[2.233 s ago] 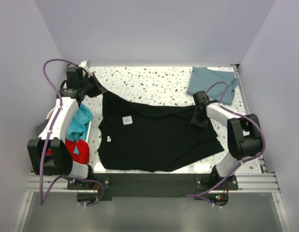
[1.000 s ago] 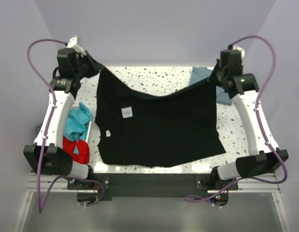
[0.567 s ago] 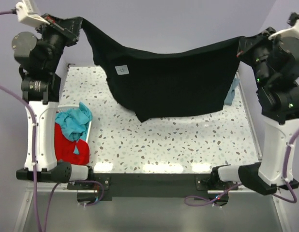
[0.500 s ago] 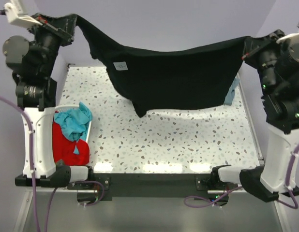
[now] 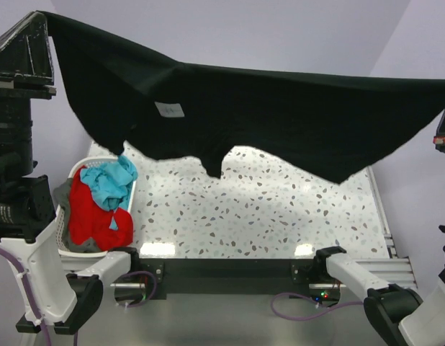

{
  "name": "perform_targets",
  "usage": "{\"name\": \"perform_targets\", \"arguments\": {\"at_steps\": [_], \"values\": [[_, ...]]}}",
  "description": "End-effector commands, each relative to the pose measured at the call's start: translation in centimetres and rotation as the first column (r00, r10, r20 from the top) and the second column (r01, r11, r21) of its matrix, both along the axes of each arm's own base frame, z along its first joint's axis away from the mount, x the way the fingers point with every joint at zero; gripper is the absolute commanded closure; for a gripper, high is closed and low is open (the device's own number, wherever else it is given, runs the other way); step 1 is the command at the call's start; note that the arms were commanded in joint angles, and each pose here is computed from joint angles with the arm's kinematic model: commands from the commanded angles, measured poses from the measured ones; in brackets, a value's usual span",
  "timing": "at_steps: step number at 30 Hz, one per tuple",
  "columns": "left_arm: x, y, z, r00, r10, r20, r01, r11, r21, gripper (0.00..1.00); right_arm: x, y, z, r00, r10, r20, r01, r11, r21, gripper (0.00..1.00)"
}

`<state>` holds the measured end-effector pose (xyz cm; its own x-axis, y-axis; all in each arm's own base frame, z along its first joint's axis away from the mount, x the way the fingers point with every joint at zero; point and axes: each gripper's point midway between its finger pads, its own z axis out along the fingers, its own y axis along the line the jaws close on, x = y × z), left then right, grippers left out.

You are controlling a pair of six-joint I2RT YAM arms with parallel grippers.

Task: Fold and stack the t-shirts
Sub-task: Flatten the tshirt out

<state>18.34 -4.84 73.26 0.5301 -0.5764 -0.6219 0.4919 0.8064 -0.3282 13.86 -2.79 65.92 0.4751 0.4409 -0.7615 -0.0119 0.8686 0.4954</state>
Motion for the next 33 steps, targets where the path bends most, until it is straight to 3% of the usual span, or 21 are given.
{"name": "perform_targets", "arguments": {"at_steps": [1,4,7,12,14,15,19,20,21,22,23,25,26,27,30,31,32,33], "values": [[1.6,-0.6,1.0,0.999,-0.023,0.049,0.021,0.999,0.026,1.0,-0.3,-2.4,0.3,0.99,-0.14,-0.001,0.14,0.99,-0.002,1.0],[4.5,-2.5,0.0,0.992,-0.125,0.009,0.124,0.99,0.064,1.0,0.4,-3.1,-0.8,0.98,-0.192,-0.044,0.192,0.981,-0.016,1.0],[10.1,-4.5,-3.6,0.969,-0.225,-0.101,0.234,0.968,0.086,1.0,3.0,-3.8,-3.6,0.955,-0.262,-0.138,0.259,0.965,-0.039,1.0],[22.4,-11.4,-15.4,0.848,-0.349,-0.399,0.423,0.899,0.113,1.0,8.1,-4.9,-9.6,0.87,-0.393,-0.298,0.374,0.919,-0.123,1.0],[25.6,-13.7,-19.2,0.804,-0.361,-0.472,0.468,0.874,0.13,1.0,10.9,-5.3,-12.9,0.814,-0.455,-0.361,0.413,0.89,-0.192,1.0],[29.2,-15.2,-23.7,0.753,-0.354,-0.555,0.489,0.865,0.112,1.0,13.2,-5.1,-15.4,0.785,-0.475,-0.399,0.416,0.88,-0.229,1.0],[36.3,-16.6,-35.2,0.622,-0.282,-0.73,0.48,0.874,0.071,1.0,18.9,-5.4,-24.6,0.655,-0.546,-0.522,0.41,0.837,-0.362,1.0],[38.4,-16.4,-39.4,0.586,-0.221,-0.779,0.442,0.894,0.078,0.9,19.8,-5.7,-26.7,0.631,-0.546,-0.552,0.413,0.838,-0.356,1.0],[39.3,-16.2,-41.3,0.57,-0.192,-0.799,0.423,0.902,0.085,0.74,20.6,-6.8,-30.5,0.567,-0.554,-0.61,0.409,0.832,-0.375,1.0],[39.9,-16.2,-42.9,0.552,-0.174,-0.815,0.415,0.905,0.089,0.58,21.8,-7.2,-33.6,0.526,-0.536,-0.661,0.414,0.84,-0.351,0.91],[40.5,-16.1,-44.1,0.542,-0.154,-0.826,0.411,0.906,0.1,0.2,22.3,-7.6,-35.8,0.487,-0.524,-0.698,0.414,0.843,-0.344,0.72],[40.8,-16.5,-46.9,0.505,-0.122,-0.855,0.424,0.898,0.122,0.1,23.1,-8.1,-40.4,0.403,-0.478,-0.78,0.392,0.861,-0.325,0.19],[40.3,-17.0,-47.0,0.501,-0.117,-0.858,0.433,0.892,0.132,0.1,23.1,-8.0,-41.2,0.378,-0.475,-0.795,0.386,0.861,-0.331,0.08],[39.9,-17.0,-47.3,0.498,-0.106,-0.861,0.434,0.89,0.141,0.09,23.4,-7.8,-41.7,0.379,-0.459,-0.804,0.373,0.87,-0.321,0.01],[37.6,-16.8,-47.9,0.477,-0.095,-0.874,0.437,0.888,0.143,0.07,24.4,-6.7,-42.7,0.399,-0.406,-0.822,0.314,0.903,-0.294,0.01],[36.6,-16.5,-50.0,0.428,-0.081,-0.9,0.441,0.888,0.13,0.07,24.6,-6.3,-42.9,0.405,-0.385,-0.829,0.291,0.914,-0.282,0.01],[35.6,-16.2,-49.2,0.428,-0.08,-0.9,0.438,0.889,0.129,0.07,24.7,-6.1,-43.0,0.405,-0.374,-0.834,0.279,0.92,-0.277,0.01],[34.6,-15.8,-50.8,0.39,-0.066,-0.918,0.442,0.889,0.123,0.07,24.6,-5.9,-43.1,0.402,-0.363,-0.841,0.263,0.925,-0.273,0.01]]}}
